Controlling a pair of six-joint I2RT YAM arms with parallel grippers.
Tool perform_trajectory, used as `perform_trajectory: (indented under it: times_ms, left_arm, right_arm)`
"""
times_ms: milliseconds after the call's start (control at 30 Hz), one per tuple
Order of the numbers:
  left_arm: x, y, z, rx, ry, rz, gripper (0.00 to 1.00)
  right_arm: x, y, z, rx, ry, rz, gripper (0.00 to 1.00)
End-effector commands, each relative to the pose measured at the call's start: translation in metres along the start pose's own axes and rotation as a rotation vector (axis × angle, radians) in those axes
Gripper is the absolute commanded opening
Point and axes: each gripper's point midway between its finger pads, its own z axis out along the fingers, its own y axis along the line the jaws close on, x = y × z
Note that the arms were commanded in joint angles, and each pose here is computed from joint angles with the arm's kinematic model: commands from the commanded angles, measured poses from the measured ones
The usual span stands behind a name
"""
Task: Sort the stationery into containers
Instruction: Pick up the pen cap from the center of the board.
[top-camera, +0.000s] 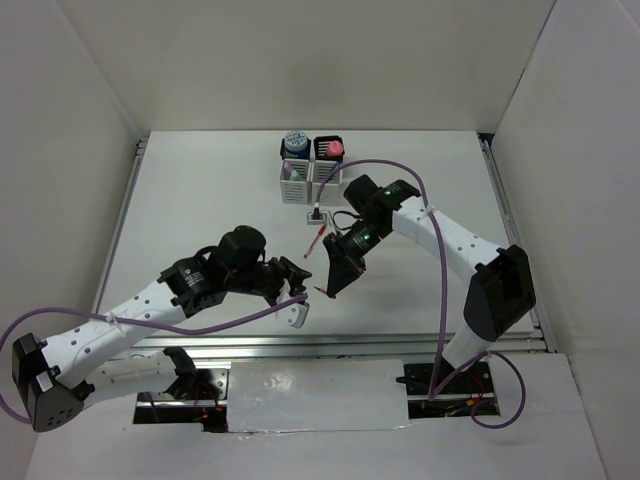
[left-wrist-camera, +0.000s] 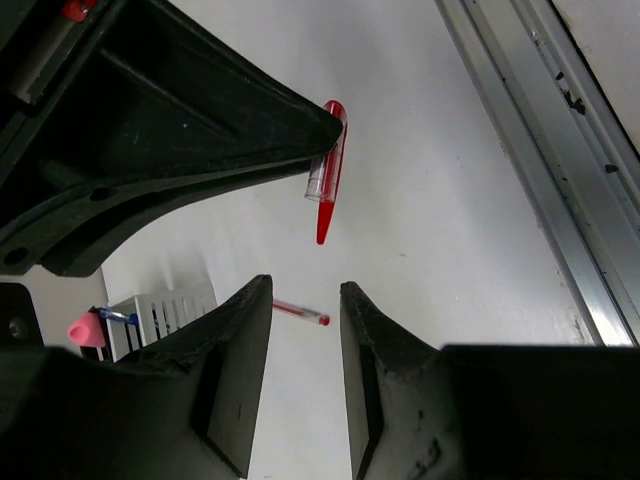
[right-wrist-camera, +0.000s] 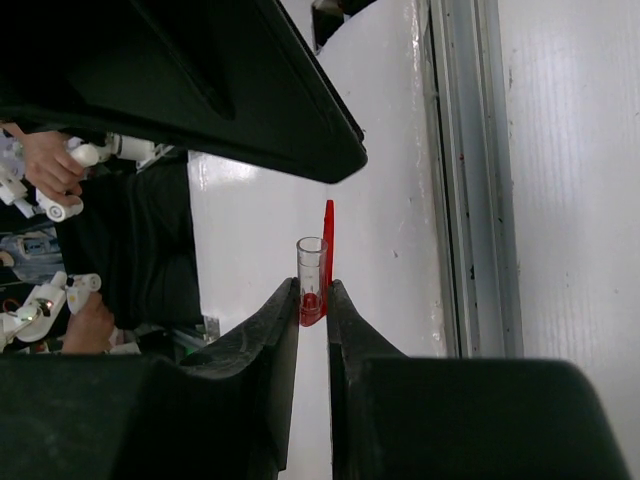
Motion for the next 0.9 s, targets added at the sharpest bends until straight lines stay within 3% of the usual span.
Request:
perform_trajectory:
  times_ms: [0, 433, 867]
  left_arm:
    - [-0.017, 0.011, 0.000, -0.004, -0.031, 0.061, 0.46]
    - [-0.021, 0.005, 0.007, 0.033, -0.021, 0.060, 0.44]
    - [-0.024, 0.003, 0.012, 0.039, -0.032, 0.034, 0.32]
  right_arm:
    - [-0.013, 0.014, -0.002, -0.006, -0.024, -0.052, 0.00]
    - [-0.022, 0.017, 0.006, -0.008, -0.031, -0.039, 0.00]
    - [-0.026, 0.016, 0.009, 0.002, -0.037, -0.046, 0.00]
